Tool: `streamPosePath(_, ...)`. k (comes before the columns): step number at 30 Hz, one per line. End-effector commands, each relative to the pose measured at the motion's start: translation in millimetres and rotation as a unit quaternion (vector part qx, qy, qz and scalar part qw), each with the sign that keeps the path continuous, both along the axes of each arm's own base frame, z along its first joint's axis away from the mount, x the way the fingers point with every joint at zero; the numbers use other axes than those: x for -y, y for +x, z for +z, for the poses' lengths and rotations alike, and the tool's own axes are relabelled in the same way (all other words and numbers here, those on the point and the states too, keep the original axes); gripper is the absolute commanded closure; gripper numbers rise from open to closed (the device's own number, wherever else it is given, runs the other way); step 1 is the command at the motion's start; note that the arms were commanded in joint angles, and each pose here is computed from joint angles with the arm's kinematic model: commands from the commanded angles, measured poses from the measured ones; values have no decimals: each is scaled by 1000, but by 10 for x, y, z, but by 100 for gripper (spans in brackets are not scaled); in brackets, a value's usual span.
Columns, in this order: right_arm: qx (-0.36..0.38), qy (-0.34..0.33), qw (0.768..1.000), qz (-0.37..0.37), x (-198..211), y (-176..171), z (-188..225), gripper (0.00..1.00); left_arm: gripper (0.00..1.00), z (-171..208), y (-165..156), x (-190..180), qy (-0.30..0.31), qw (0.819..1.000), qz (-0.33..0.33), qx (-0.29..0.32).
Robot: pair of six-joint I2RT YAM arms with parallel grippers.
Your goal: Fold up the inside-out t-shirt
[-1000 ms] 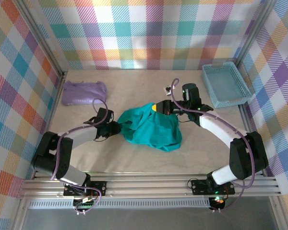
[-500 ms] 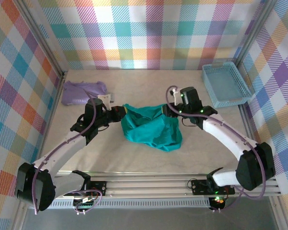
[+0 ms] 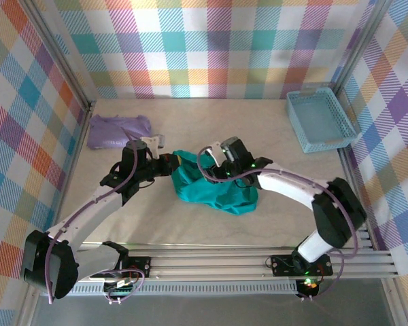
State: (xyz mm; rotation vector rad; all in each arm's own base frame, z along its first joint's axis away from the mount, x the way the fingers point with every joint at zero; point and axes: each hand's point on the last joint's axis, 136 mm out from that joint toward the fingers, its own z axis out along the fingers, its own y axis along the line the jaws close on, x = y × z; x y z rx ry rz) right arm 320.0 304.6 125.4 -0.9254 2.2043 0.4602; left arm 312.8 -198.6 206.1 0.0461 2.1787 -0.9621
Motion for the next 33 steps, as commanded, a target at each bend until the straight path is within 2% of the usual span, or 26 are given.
streamPosePath(1,49,23,998,-21,-80,339,294,62,100,147,-56,28,-1,1000,-13,21)
streamPosePath(5,55,76,995,-21,-70,428,748,92,100,194,-90,41,-5,999,-20,24)
streamPosePath(7,57,105,993,-12,-15,383,1079,100,100,313,-114,74,-16,999,-27,36)
streamPosePath(10,62,153,986,2,157,259,1669,100,100,595,-229,216,-42,995,-58,66)
streamPosePath(13,86,187,979,-3,418,153,2242,100,100,944,-442,508,-66,985,-118,102)
streamPosePath(18,165,215,962,-43,871,194,3082,100,100,1537,-963,1140,-100,950,-249,161)
streamPosePath(20,194,225,954,-43,898,249,3381,100,100,1720,-1162,1367,-110,931,-296,180)
streamPosePath(22,197,243,950,-22,793,312,3553,100,100,1813,-1232,1502,-118,924,-314,183)
streamPosePath(24,168,267,949,8,590,411,3551,100,100,1820,-1184,1547,-120,927,-307,177)
streamPosePath(27,92,266,958,53,151,545,3191,100,100,1705,-988,1416,-84,949,-244,180)
streamPosePath(31,7,255,963,88,-255,564,2577,95,100,1266,-583,857,-5,983,-100,155)
streamPosePath(33,-25,261,961,85,-328,579,2312,94,100,920,-450,566,38,990,-49,125)
